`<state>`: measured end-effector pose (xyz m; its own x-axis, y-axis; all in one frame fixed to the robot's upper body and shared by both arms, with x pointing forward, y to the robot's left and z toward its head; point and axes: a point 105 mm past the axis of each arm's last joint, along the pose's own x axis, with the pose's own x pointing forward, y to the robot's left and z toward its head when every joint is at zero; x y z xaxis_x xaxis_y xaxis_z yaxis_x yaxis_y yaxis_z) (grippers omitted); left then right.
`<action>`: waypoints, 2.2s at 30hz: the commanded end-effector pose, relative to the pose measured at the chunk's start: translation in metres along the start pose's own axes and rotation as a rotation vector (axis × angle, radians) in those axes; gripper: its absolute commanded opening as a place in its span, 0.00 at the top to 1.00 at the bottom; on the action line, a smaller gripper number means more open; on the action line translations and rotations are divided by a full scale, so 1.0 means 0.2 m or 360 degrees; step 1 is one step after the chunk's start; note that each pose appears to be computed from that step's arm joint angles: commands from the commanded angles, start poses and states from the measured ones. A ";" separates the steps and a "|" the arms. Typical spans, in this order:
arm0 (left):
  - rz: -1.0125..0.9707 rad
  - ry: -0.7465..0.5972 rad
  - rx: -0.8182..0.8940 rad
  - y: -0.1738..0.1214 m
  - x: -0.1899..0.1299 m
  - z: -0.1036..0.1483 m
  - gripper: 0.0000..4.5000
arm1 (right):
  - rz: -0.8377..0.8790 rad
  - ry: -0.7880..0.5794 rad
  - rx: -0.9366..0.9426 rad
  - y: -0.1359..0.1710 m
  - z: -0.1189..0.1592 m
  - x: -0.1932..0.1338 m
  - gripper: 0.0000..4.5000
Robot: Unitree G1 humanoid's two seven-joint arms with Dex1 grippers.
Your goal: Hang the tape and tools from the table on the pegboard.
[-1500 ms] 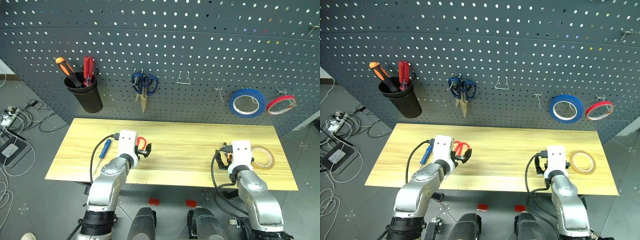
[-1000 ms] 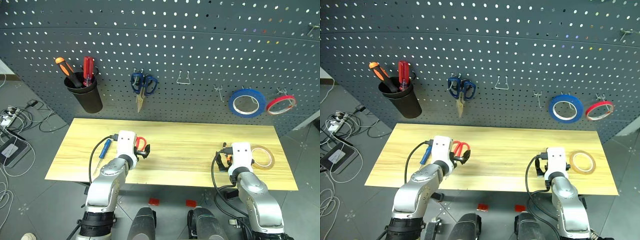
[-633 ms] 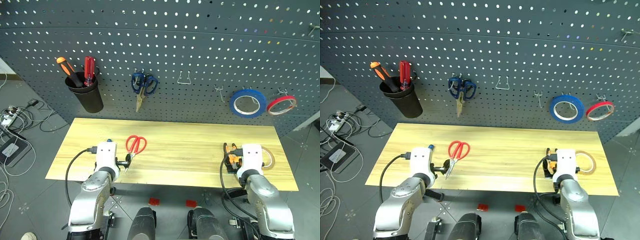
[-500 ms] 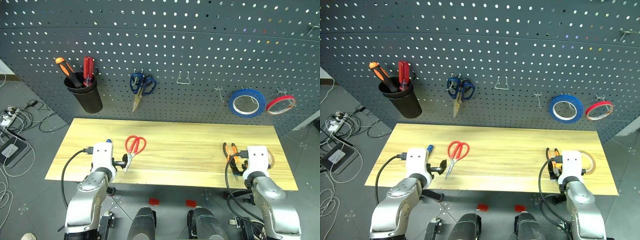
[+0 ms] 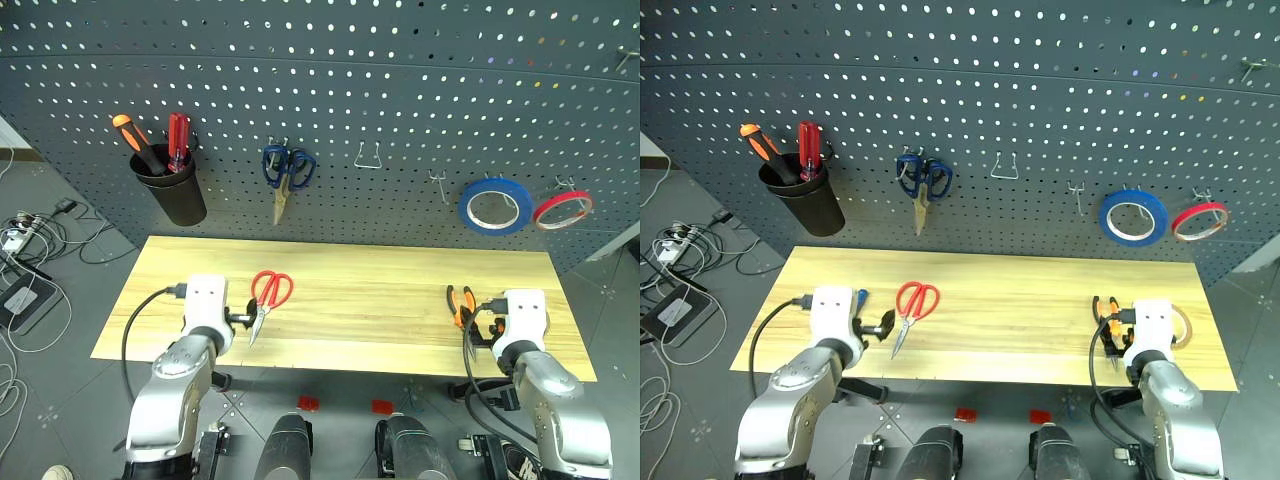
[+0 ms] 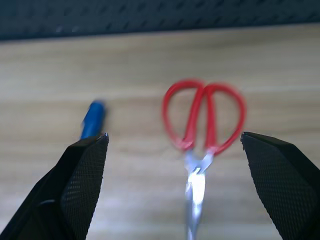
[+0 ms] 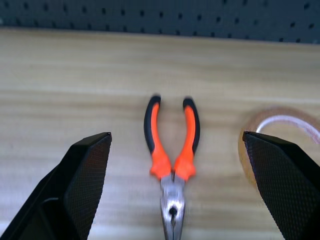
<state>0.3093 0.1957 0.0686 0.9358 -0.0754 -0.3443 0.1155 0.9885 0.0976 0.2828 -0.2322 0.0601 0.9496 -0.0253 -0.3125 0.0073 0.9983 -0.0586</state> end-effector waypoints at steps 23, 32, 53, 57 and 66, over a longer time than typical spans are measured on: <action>-0.1880 -0.0507 0.0669 -1.07 0.11 0.44 0.01 | 0.0044 0.0137 -0.0215 -0.15 0.02 0.17 0.00; -0.2118 -0.0683 0.0875 -1.21 0.09 0.46 0.01 | 0.0007 0.0114 -0.0235 -0.21 0.08 0.24 0.00; -0.2114 -0.0752 0.0932 -1.18 0.12 0.50 0.01 | -0.0162 0.0170 -0.0089 -0.34 0.09 0.25 0.00; -0.2101 -0.0761 0.0926 -1.18 0.13 0.52 0.01 | -0.0174 0.0141 -0.0053 -0.34 0.16 0.22 0.00; -0.2107 -0.0778 0.0929 -1.19 0.12 0.53 0.01 | -0.0227 0.0109 0.0012 -0.35 0.22 0.21 0.00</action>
<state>0.3437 -0.0479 0.1271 0.0820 -0.9807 -0.1774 0.9451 0.0200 0.3261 0.3387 -0.2946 0.0894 0.9117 -0.1479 -0.3834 0.1180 0.9879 -0.1005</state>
